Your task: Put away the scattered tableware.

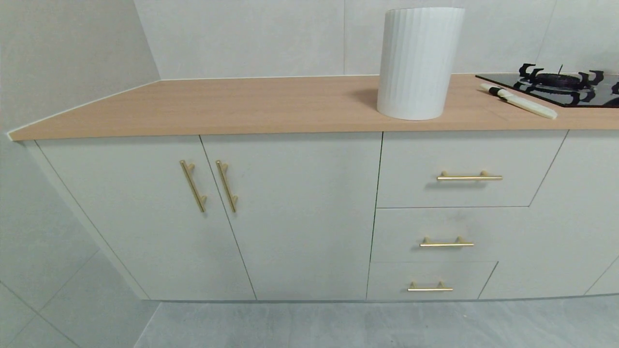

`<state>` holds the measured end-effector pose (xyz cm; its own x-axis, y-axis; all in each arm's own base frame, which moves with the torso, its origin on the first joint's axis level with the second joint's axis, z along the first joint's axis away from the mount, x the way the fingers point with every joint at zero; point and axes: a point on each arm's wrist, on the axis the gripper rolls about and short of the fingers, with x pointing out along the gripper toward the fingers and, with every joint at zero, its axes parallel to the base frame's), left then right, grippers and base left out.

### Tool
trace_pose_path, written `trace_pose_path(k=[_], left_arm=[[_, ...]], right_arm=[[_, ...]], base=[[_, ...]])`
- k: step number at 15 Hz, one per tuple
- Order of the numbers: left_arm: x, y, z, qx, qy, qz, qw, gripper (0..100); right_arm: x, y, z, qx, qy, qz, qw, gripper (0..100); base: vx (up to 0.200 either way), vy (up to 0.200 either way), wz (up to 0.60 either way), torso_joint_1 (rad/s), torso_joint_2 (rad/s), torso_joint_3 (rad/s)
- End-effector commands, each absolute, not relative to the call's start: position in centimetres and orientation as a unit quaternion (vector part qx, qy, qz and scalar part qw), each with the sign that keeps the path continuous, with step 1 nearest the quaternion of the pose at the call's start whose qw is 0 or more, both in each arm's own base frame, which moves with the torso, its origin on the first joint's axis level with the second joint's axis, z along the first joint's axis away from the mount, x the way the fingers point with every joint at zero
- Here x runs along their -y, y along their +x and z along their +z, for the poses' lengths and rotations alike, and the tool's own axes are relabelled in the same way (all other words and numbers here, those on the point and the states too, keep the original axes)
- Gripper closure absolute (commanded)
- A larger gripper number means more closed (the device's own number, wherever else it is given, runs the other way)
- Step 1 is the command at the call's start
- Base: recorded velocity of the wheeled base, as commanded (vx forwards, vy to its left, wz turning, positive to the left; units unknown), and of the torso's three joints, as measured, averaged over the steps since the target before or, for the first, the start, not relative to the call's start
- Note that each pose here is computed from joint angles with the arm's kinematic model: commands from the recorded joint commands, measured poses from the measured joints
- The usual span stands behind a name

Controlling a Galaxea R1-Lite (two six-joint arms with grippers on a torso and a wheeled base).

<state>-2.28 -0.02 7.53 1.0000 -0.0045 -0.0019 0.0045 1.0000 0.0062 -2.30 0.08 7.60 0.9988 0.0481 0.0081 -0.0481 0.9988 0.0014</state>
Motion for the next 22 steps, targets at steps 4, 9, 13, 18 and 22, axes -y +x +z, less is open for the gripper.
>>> trace_pose_path(k=[4,9,13,18,22], left_arm=[[0.02,-2.28,7.53,-0.001,0.003,-0.002,1.0,0],[0.02,-2.27,7.54,-0.002,0.003,-0.002,1.0,0],[0.02,-2.27,7.54,-0.002,0.003,-0.002,1.0,0],[0.02,-2.27,7.54,-0.002,0.002,-0.002,1.0,0],[0.02,-2.28,7.53,-0.001,0.002,-0.002,1.0,0]], right_arm=[[-0.08,-2.28,7.61,0.003,0.001,0.024,1.0,0],[-0.08,-2.28,7.61,0.003,0.001,0.025,1.0,0],[-0.08,-2.28,7.61,0.003,0.001,0.024,1.0,0],[-0.08,-2.28,7.61,0.003,0.001,0.024,1.0,0],[-0.08,-2.28,7.61,0.003,0.001,0.025,1.0,0]], base=[[0.2,0.0,0.0,0.001,0.01,0.0],[0.2,0.0,0.0,0.003,0.0,0.003],[0.2,0.0,0.0,0.002,0.0,0.004],[0.0,0.0,0.0,0.0,0.0,0.0],[0.0,0.0,0.0,0.0,0.0,0.0]])
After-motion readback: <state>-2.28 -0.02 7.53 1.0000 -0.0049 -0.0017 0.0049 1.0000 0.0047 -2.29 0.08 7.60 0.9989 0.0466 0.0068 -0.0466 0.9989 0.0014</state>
